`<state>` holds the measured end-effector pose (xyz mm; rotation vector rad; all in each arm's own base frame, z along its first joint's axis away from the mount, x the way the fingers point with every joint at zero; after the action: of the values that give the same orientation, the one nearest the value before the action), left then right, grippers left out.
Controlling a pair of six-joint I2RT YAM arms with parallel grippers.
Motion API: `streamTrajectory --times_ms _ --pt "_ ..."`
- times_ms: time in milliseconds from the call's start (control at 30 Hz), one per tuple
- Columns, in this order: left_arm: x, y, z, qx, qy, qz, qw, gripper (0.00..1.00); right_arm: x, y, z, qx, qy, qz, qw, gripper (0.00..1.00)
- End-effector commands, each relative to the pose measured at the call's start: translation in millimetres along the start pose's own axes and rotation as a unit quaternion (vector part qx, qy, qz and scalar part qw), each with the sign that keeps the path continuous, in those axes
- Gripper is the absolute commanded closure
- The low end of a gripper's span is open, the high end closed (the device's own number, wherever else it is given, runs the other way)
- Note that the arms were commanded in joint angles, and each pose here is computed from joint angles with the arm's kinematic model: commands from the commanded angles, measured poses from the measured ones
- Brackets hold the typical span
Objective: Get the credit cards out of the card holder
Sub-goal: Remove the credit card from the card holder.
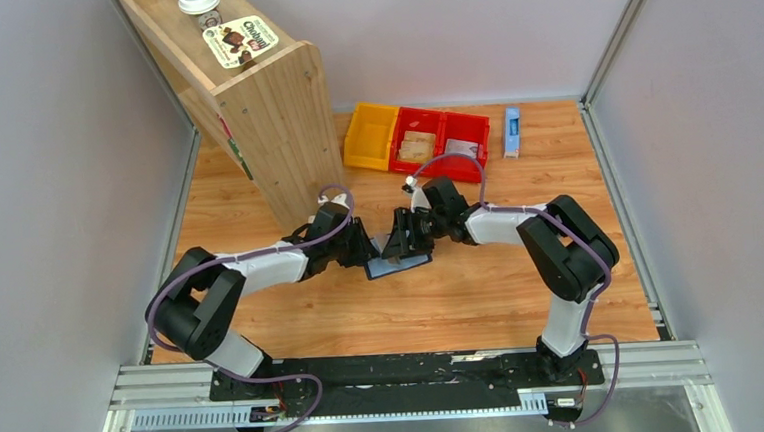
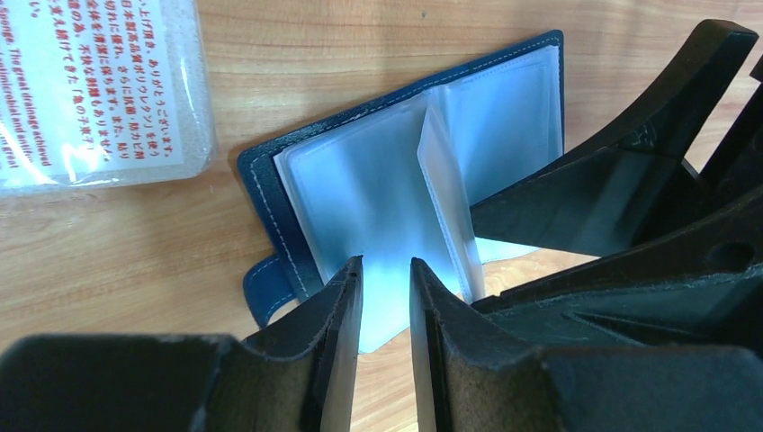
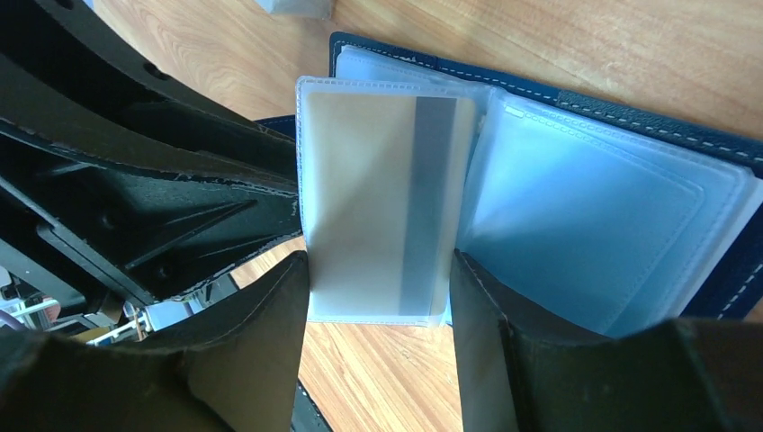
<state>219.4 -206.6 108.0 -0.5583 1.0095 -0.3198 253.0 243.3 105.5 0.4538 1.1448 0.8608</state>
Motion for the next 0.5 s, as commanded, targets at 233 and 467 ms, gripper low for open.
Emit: streamTrajectory --times_ms 233,467 --pt "10.7 -20.3 13.0 -0.008 -0.008 -0.053 0.999 0.66 -1.8 7.5 2.8 -0.011 -0.007 0.008 1.0 0.32" --pt "11.5 -21.3 12.8 -0.009 -0.006 -0.06 0.998 0.66 -12.3 18.7 13.4 -0.025 -0.036 -0.002 0.999 0.21"
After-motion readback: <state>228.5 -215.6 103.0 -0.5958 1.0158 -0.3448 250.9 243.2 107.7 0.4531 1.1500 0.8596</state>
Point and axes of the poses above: each gripper's point midway between its finger pads, its own x axis out along the fingers, its own y axis along the line the jaws close on, z = x × y, the point moved 10 cm from there along -x, back along the fingers, and after that the axes turned 3 degrees about -x, right-handed, at the moved point
